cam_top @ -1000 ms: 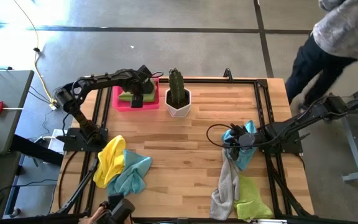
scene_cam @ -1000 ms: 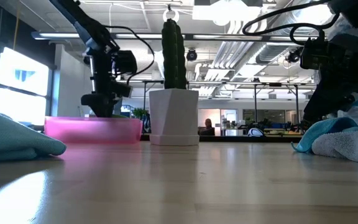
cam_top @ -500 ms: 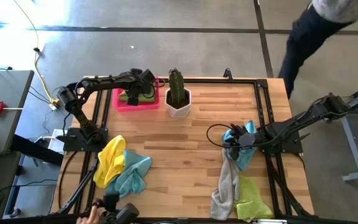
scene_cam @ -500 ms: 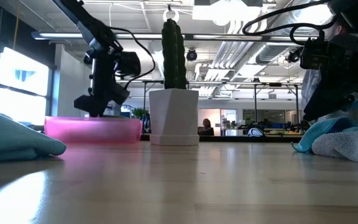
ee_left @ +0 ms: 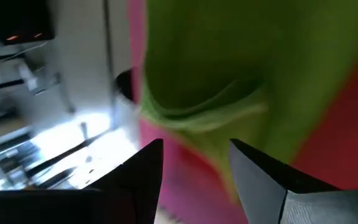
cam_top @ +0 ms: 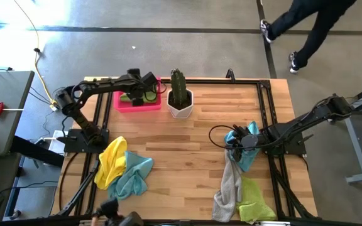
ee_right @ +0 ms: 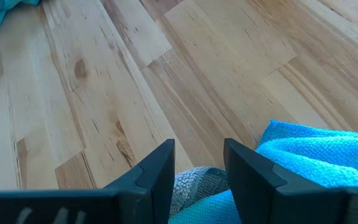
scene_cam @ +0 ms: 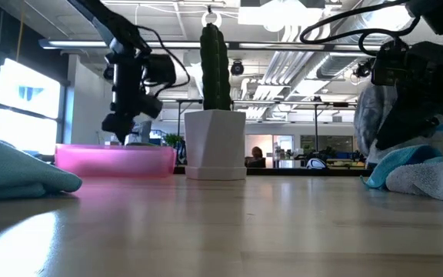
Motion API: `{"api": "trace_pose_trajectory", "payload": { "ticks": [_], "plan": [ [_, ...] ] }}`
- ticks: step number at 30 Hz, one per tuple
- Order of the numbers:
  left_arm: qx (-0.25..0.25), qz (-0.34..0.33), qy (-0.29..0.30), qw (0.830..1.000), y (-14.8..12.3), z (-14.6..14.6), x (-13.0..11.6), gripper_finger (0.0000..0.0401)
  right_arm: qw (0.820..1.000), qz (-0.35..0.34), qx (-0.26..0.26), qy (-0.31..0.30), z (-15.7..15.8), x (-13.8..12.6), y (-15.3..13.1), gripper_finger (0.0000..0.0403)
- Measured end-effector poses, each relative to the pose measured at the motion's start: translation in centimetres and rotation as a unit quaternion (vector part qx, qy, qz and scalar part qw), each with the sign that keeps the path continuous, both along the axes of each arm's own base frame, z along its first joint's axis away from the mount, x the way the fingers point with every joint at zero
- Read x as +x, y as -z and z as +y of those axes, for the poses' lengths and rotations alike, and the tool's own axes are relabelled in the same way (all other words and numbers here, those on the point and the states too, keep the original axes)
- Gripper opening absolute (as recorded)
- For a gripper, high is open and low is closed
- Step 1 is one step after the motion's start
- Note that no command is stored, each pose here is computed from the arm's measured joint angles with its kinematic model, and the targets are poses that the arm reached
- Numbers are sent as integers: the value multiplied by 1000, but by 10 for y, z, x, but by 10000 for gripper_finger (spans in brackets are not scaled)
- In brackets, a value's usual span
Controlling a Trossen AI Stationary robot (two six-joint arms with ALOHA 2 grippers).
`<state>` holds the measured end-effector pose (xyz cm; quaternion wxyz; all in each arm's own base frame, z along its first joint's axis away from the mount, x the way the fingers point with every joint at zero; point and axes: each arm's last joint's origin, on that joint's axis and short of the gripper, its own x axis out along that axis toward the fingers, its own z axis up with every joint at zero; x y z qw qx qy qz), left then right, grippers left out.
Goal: Fold microfiber towels
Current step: Fold the left blue microfiber towel
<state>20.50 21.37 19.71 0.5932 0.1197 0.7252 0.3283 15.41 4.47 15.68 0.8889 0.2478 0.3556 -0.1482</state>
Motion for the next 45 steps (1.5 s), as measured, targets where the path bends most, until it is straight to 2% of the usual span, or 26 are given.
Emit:
{"api": "trace_pose_trajectory", "payload": {
  "ticks": [3, 7, 11, 13, 20, 26, 30, 34, 36, 38, 40, 43, 45],
  "plan": [
    [-50, -87, 10, 995, -11, -17, 11, 170, 1000, 0, 0, 0, 0, 0, 0, 129],
    [-117, -169, 18, 978, -33, -53, 21, 170, 1000, 0, 0, 0, 0, 0, 0, 129],
    [-206, -271, 13, 940, -52, -100, 28, 170, 1000, 0, 0, 0, 0, 0, 0, 129],
    [-236, -294, 15, 926, -56, -128, 30, 170, 1000, 0, 0, 0, 0, 0, 0, 129],
    [-294, -275, 47, 914, -40, -226, 32, 170, 1000, 0, 0, 0, 0, 0, 0, 129],
    [-319, -250, 71, 911, -29, -295, 22, 170, 1000, 1, 0, 0, 0, 0, 0, 129],
    [-326, -250, 145, 900, -20, -335, 19, 170, 1000, 2, 0, 0, 0, 0, 0, 129],
    [-298, -242, 241, 891, -6, -366, 18, 170, 1000, 3, -1, 0, 0, -1, 0, 129],
    [-284, -233, 264, 892, 3, -375, 18, 170, 1000, 5, -2, 0, 0, -1, 1, 129],
    [-276, -225, 259, 898, 12, -381, 18, 171, 1000, 5, -2, 0, 0, -1, 1, 129],
    [-276, -228, 226, 906, 18, -385, 18, 171, 1000, 5, -2, 0, 0, -1, 1, 129],
    [-300, -239, 130, 914, 25, -388, 19, 171, 1000, 5, -2, 0, 0, -1, 1, 129],
    [-333, -243, 59, 909, 27, -392, 19, 171, 1000, 6, -2, 0, 0, -1, 1, 129]
  ]
}}
